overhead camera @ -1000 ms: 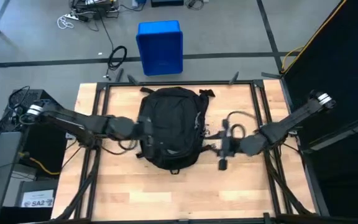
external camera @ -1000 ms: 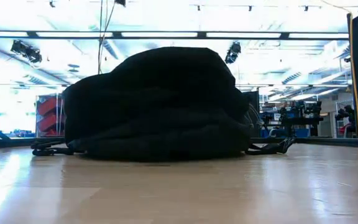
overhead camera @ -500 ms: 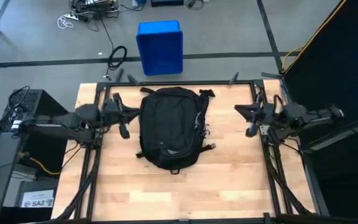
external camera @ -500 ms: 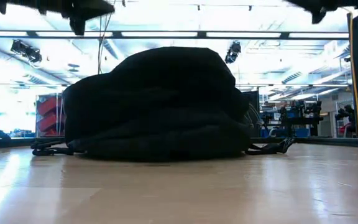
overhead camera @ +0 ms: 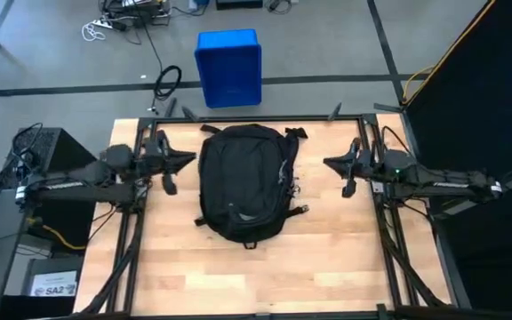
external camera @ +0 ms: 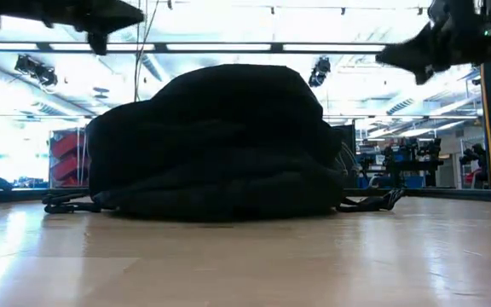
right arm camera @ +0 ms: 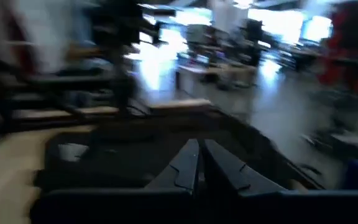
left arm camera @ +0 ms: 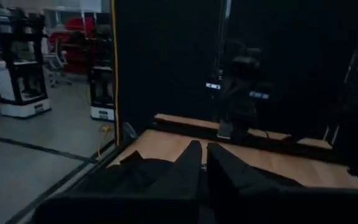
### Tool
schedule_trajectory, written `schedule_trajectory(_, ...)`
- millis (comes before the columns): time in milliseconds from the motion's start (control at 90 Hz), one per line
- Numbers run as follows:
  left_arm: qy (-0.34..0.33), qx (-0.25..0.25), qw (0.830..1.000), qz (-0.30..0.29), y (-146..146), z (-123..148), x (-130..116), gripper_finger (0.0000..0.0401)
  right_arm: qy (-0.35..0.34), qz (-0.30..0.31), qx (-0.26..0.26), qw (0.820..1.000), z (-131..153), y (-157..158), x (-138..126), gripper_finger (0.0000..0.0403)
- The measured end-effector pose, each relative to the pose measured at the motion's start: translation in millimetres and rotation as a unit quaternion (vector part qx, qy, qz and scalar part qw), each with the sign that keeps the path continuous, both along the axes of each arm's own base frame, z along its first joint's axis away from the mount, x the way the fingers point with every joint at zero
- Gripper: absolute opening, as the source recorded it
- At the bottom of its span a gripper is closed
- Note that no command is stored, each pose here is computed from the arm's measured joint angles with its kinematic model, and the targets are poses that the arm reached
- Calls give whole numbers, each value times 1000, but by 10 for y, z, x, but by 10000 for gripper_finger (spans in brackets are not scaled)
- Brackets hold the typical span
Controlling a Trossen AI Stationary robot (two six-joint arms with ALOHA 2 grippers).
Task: Unpack backpack
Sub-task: Return to home position
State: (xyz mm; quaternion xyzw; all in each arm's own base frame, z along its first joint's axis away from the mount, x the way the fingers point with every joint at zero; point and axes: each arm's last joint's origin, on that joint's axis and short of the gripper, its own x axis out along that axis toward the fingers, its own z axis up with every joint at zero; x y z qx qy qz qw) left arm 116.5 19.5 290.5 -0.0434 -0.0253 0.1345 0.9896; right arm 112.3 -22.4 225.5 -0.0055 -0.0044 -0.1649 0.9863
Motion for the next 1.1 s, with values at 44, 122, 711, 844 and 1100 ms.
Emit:
schedule_trajectory(44, 1, -3, 1000, 1, -13, -6, -104, 0, 4, -43, 1, 999, -9, -26, -34, 0)
schedule_trajectory(122, -5, -14, 1000, 2, -32, -15, -253, 0, 4, -101, -1, 995, -9, -58, -100, 0)
schedule_trajectory(711, -61, -35, 997, 8, -24, -1048, -231, 0, 7, -85, -19, 996, -483, -39, -193, 0)
schedule_trajectory(844, -41, -37, 998, 24, -12, -1152, -209, 0, 1, -101, -22, 995, -547, -56, -187, 0)
schedule_trajectory(1100, -56, -32, 998, 23, -12, -1122, -211, 0, -15, -163, -2, 987, -548, -105, -208, 1)
